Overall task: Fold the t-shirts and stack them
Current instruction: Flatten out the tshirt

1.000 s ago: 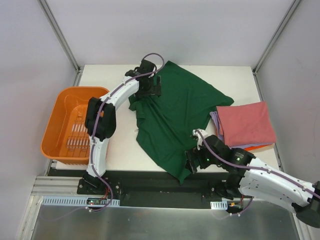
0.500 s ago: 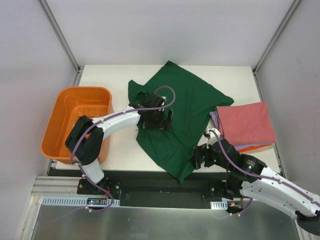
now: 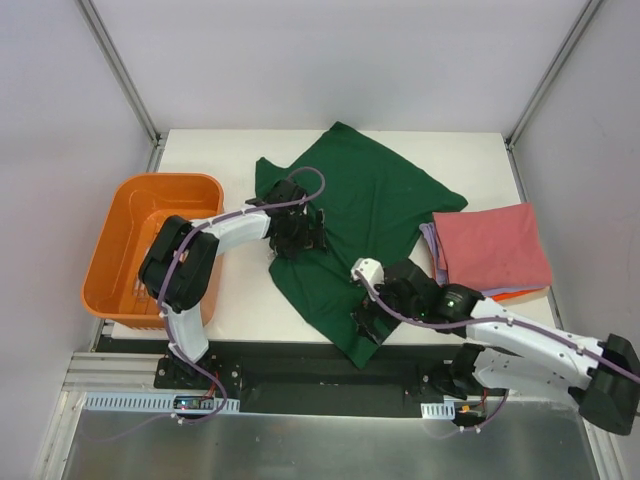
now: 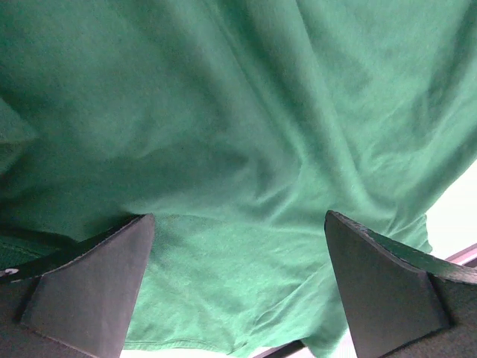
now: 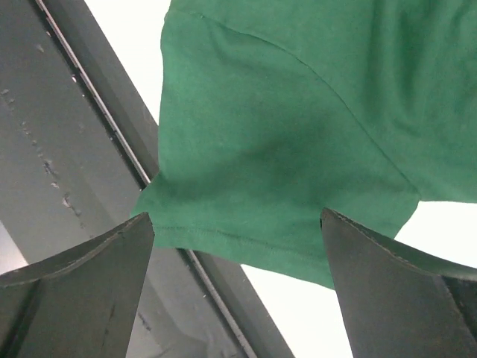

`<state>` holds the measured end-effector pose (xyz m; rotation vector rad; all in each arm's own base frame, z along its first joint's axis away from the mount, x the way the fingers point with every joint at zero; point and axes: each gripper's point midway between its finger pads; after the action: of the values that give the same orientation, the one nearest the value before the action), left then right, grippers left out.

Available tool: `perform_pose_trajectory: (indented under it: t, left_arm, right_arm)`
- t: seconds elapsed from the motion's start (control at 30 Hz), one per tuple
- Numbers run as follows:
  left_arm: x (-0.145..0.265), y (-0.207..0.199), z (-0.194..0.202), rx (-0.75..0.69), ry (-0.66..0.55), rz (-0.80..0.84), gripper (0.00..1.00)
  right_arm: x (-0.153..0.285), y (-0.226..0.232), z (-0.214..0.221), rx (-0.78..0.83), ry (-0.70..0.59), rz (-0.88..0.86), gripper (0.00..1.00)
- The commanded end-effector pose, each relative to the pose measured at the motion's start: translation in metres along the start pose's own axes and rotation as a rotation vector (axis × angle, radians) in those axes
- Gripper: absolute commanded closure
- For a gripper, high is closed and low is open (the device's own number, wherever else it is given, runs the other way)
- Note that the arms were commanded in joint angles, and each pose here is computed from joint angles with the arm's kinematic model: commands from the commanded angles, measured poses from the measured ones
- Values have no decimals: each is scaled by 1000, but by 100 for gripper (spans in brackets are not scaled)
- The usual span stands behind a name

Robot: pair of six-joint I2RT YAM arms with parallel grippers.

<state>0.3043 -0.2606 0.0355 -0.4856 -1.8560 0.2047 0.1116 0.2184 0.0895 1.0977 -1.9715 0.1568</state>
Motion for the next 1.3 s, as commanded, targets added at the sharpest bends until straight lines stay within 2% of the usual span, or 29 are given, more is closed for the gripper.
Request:
perform_pose_trajectory:
  t: [0.0, 0.13, 0.27, 0.37, 0.5, 0.67, 0.77, 0.83, 0.93, 1.1, 1.27]
  left_arm:
    - [-15, 35, -16, 24, -1, -70, 1]
    - [-19, 61, -49, 72, -11, -89, 1]
    - [-16, 109, -91, 69, -74, -266, 1]
    - [-4, 142, -126, 85, -76, -393, 1]
    - [16, 148, -167, 93, -135, -385, 1]
    - [47, 106, -189, 35, -212, -261, 1]
    - [61, 84, -175, 1, -220, -253, 1]
    - [59, 67, -154, -28, -188, -223, 1]
    - [51, 51, -115, -32, -146, -191, 1]
    - [35, 33, -58, 21, -109, -63, 1]
    - [23, 76, -26, 99, -68, -157, 1]
  right_arm:
    - [-11, 5, -44, 166, -55, -19, 4]
    - [-23, -26, -68, 6, -65, 123, 4]
    - [-27, -78, -91, -305, -85, 206, 4]
    - [-34, -115, -94, -450, -61, 251, 4]
    - [-41, -143, -102, -553, -32, 303, 4]
    - [-49, -173, -135, -508, -55, 369, 4]
    - [-56, -198, -148, -523, -42, 428, 4]
    - [-57, -224, -143, -537, -24, 518, 4]
    - [-69, -246, -130, -588, 28, 530, 4]
    - [-95, -234, -120, -654, 122, 422, 2]
    - [-104, -202, -102, -662, 186, 374, 1]
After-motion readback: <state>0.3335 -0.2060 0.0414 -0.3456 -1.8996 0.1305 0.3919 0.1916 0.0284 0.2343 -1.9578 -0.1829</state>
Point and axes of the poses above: each gripper's point midway between its finger pads, its own x axis back along the fingers, its own y axis along the line the jaws close on, z = x × y, and after that the axes turned 12 degrees about -x, right-handed
